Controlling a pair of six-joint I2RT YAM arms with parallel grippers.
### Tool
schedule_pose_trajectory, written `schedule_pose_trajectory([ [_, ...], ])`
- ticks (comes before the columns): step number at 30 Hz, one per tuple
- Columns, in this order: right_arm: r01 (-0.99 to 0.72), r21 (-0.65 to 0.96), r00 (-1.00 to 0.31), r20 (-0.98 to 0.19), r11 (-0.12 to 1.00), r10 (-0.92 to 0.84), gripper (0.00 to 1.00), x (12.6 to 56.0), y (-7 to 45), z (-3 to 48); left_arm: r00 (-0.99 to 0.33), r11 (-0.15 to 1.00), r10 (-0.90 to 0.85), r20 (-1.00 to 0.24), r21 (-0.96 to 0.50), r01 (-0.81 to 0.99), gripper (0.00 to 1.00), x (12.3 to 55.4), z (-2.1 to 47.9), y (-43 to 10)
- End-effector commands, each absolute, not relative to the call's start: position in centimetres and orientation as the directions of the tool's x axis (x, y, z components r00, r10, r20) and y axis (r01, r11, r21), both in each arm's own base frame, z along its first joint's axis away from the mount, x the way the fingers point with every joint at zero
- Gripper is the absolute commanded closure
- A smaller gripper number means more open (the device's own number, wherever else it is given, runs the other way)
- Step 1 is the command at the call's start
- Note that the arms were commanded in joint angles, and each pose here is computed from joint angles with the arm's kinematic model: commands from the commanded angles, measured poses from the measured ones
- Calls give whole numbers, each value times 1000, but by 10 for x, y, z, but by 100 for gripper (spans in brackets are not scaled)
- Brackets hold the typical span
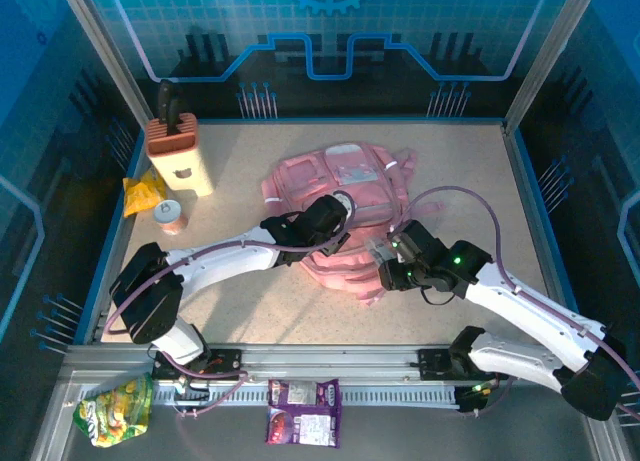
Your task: Pack the student bag
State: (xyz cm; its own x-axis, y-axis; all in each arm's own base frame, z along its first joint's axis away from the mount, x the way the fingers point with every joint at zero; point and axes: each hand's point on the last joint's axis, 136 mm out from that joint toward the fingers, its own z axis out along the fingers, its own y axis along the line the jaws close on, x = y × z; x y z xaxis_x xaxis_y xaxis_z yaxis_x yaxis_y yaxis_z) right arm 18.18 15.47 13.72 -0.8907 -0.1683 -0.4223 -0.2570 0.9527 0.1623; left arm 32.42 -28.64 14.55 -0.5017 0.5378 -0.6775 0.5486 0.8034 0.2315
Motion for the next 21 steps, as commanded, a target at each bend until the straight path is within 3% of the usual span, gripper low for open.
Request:
schedule_pose_trajectory([
  [1, -268, 184, -878, -452, 946, -161, 58, 184, 155, 144, -461, 826, 508, -728, 259, 502, 44, 338, 175, -285],
  [11, -280, 201, -854, -498, 939, -148, 62, 200, 164, 157, -475, 842, 425, -771, 143, 520, 89, 334, 191, -297],
  [21, -255, 190, -834, -539, 948, -116, 63, 247, 177, 167, -531, 870, 269, -803, -34, 492, 100, 312, 217, -302],
])
